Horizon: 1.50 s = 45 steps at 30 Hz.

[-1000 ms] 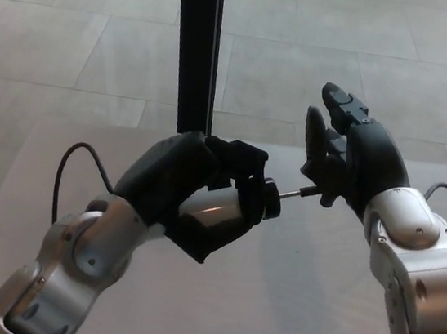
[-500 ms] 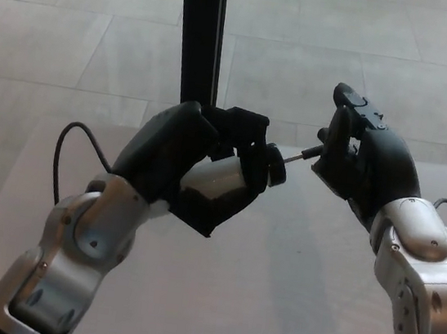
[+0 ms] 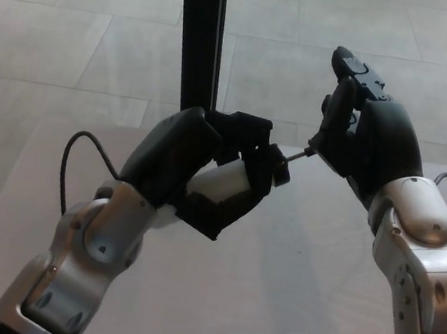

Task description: The robot uses its left hand to lift the air pump kept on the middle of the desk and use the right hand to compress the handle

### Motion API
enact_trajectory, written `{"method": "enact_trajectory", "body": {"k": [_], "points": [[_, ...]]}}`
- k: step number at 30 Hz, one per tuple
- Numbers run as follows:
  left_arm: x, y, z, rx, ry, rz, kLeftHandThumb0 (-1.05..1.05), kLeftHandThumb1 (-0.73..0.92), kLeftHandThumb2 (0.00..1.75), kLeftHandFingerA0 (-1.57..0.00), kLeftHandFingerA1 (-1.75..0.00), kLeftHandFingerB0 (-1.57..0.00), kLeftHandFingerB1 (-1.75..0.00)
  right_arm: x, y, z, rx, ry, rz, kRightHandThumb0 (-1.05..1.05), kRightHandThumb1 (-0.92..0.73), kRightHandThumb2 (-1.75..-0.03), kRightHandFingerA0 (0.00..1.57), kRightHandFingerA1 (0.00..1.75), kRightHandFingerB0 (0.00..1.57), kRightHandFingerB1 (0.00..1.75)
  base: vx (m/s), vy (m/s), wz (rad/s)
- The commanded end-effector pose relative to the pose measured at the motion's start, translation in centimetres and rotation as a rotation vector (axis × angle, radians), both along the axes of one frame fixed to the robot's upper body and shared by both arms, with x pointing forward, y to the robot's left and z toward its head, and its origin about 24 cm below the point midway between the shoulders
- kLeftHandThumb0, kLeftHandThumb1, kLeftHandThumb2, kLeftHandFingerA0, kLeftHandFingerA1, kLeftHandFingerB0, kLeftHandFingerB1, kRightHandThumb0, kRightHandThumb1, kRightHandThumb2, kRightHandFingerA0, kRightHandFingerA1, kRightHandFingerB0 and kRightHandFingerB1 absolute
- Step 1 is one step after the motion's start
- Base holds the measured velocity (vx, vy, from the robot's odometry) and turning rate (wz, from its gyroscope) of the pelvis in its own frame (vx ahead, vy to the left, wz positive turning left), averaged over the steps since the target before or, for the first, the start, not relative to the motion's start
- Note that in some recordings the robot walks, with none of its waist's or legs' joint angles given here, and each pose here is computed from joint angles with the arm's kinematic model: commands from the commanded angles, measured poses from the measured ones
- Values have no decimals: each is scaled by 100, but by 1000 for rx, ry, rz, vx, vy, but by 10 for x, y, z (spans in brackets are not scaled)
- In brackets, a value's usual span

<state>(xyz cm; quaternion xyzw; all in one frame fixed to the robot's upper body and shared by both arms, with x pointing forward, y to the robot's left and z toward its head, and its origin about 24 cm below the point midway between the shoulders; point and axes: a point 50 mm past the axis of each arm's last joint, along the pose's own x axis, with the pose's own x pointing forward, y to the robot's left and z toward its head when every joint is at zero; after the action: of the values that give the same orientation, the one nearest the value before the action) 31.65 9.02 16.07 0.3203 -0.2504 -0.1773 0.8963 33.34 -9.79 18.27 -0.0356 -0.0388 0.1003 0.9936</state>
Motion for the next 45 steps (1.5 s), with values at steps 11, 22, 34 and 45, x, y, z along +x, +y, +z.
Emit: {"method": "enact_trajectory", "body": {"k": [11,22,34,45], "points": [[7,2,15,20,-89,47,-11,49,116,-134,-143,-118,-129,-10,8,-6,36,9,113,-101,-92,-94,0,0,0,0,0,0,0],[13,7,23,-4,-102,82,-6,31,156,-104,-174,-94,-153,-11,7,-8,120,0,162,-104,-92,-100,0,0,0,0,0,0,0],[-10,18,-47,50,202,56,-4,36,152,-110,-169,-99,-156,-4,-58,15,305,-91,-276,-83,-85,-123,0,27,13,23,0,0,0],[-27,-9,-119,304,410,-88,1,40,134,-106,-157,-102,-138,3,-62,29,327,-119,-347,-77,-78,-117,25,54,41,56,0,0,0]]}}
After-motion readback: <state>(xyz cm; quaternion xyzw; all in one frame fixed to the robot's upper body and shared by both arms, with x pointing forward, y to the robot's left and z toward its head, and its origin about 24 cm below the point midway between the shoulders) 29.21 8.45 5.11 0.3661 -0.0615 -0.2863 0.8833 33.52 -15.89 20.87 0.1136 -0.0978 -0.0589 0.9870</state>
